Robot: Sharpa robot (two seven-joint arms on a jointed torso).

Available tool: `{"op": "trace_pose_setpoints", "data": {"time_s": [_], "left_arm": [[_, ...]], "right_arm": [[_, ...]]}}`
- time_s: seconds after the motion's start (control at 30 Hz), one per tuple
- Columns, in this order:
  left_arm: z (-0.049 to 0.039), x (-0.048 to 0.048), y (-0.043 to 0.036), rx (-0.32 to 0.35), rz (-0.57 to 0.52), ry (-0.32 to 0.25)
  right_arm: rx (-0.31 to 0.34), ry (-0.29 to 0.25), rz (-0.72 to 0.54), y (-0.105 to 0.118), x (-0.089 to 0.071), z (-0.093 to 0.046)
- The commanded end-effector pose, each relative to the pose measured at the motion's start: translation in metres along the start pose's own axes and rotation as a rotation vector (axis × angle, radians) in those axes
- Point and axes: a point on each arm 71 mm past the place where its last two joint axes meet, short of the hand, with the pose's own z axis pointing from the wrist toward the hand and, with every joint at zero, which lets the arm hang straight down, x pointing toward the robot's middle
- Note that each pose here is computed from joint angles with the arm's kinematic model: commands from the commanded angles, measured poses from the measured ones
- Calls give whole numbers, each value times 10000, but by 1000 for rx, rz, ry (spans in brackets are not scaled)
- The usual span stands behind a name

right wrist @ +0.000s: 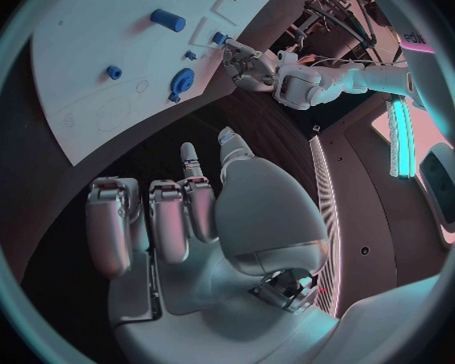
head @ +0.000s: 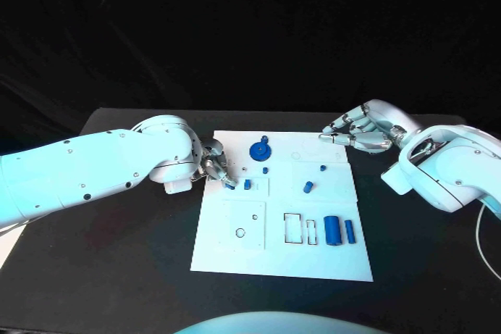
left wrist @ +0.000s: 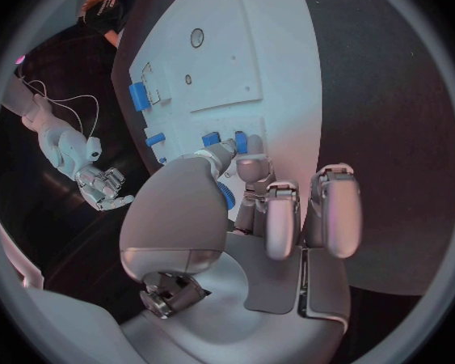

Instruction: Assemble the parts on the task board

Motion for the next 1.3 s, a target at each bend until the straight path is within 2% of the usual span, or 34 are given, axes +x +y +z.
{"op": "trace_pose_setpoints", "data": {"time_s": [0.03,0.67,1.3], "left_arm": [[17,65,12,-38,32,36],[52,85,-14,-93,65,63],[69,46,-9,-125,97,19]], "right_arm": [[-12,14,-4,14,17,-1],[-16,18,-2,31,29,-1],[-20,18,-1,43,35,0]]}}
